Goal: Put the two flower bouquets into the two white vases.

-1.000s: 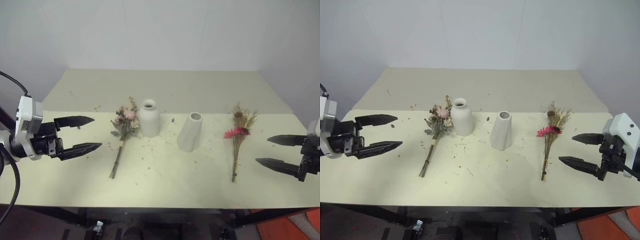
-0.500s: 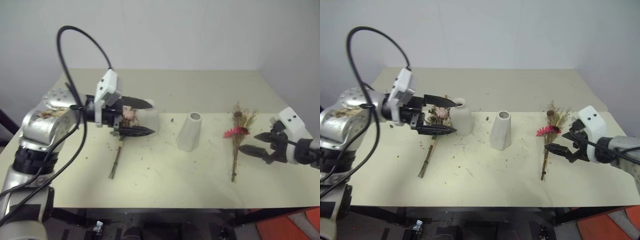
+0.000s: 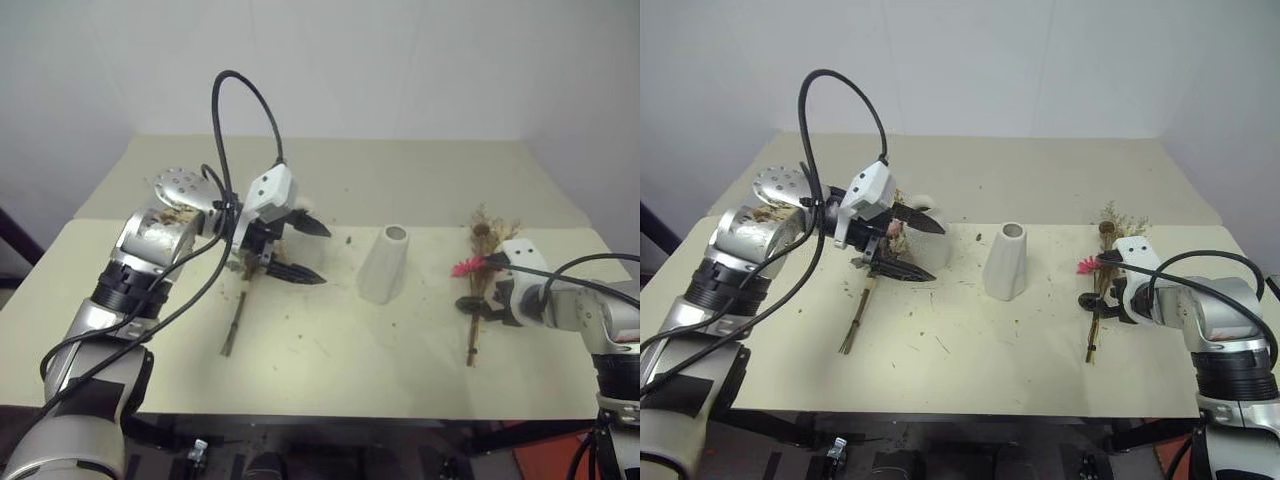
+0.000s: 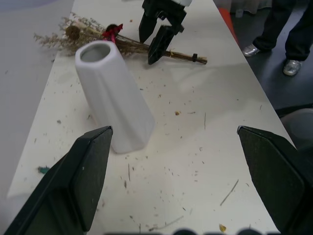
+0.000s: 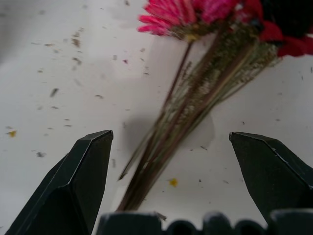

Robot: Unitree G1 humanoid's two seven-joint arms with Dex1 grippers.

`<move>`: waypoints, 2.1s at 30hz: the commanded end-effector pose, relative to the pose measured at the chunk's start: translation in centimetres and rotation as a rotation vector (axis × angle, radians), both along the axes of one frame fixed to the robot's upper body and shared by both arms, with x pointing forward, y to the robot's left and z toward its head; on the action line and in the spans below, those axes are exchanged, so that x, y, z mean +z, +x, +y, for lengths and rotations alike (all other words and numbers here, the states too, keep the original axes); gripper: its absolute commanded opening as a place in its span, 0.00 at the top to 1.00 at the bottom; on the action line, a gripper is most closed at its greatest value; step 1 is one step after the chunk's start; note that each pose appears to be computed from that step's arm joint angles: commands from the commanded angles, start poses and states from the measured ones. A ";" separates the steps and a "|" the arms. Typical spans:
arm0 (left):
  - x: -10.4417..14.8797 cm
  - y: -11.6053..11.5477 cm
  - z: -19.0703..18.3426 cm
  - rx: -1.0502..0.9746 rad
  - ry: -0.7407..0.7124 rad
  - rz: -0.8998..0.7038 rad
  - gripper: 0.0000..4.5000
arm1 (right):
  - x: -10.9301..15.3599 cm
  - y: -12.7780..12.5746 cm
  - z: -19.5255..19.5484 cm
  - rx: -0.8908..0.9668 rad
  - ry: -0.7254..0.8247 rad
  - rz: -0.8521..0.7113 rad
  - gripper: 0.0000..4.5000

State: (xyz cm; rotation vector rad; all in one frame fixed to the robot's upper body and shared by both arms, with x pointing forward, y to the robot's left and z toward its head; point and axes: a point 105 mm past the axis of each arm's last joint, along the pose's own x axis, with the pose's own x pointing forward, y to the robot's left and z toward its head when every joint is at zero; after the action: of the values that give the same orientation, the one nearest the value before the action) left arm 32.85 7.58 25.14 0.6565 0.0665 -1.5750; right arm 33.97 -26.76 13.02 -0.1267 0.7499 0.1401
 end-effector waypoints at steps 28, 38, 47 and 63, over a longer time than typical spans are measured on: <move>1.1 1.1 2.9 0.178 -0.233 0.030 0.00 | 14.0 3.7 1.9 -0.125 -0.090 -0.830 0.99; -0.7 0.6 4.3 0.214 -0.258 0.063 0.00 | 22.9 1.6 6.6 0.063 0.461 -1.339 0.99; -0.7 0.5 4.8 0.228 -0.281 0.075 0.00 | 23.9 0.1 11.6 0.308 0.690 -1.402 0.99; -1.0 0.4 5.6 0.265 -0.286 0.090 0.00 | 20.1 0.3 14.4 0.424 0.714 -1.298 0.99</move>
State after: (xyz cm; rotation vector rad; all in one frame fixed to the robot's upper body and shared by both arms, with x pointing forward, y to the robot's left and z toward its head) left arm 33.70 12.72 22.80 0.3179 0.0469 -1.3373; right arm 35.44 -12.39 31.94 0.3096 -0.5845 0.6186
